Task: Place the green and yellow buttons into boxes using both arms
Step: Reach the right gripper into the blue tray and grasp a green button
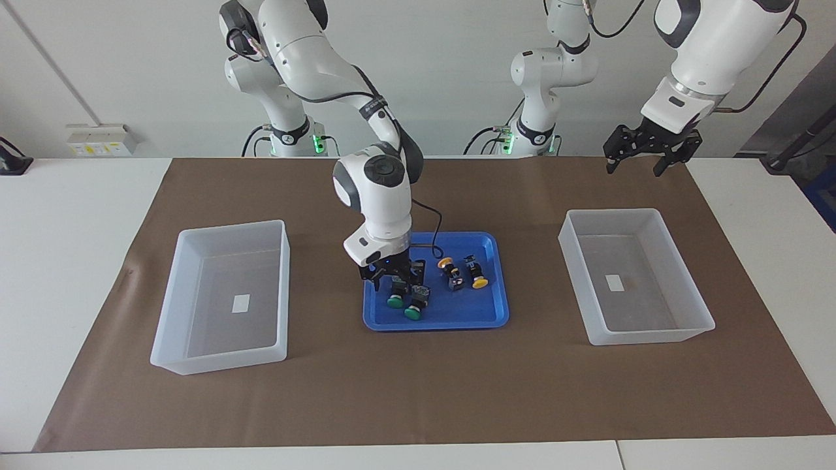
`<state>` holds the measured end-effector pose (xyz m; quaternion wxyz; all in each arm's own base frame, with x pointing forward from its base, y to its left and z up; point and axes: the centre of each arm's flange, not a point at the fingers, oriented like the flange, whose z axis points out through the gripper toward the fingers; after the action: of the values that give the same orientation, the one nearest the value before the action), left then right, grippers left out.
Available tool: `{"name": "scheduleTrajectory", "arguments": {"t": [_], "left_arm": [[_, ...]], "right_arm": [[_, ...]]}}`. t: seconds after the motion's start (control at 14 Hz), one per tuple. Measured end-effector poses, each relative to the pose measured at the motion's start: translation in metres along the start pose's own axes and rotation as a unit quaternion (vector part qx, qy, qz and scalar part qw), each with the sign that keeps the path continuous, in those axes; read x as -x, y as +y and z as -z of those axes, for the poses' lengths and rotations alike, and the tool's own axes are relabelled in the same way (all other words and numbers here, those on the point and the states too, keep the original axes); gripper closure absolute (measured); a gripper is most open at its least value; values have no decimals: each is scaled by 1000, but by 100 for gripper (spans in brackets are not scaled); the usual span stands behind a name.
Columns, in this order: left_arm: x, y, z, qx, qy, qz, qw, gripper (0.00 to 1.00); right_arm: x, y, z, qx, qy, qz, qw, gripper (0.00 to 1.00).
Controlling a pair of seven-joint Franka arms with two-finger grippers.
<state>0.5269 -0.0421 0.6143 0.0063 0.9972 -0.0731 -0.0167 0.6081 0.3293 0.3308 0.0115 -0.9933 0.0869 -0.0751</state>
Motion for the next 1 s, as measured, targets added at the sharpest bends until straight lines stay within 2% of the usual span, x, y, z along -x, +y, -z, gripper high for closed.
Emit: {"name": "scheduleTrajectory", "arguments": {"t": [0.64,0.71,0.86,1.0], "left_arm": [[0,0,-1,0,-1,0,1000,0],[0,0,-1,0,-1,0,1000,0],[0,0,-2,0,-1,0,1000,0],[0,0,-2,0,-1,0,1000,0]], "right_arm": [[23,4,-34,-4,-2,12,1000,22],[23,4,-34,-3,-3,13,1000,30],[25,2,-34,-4,-3,15,1000,57],[30,-5,-32,-5,-2,21,1000,59]]}}
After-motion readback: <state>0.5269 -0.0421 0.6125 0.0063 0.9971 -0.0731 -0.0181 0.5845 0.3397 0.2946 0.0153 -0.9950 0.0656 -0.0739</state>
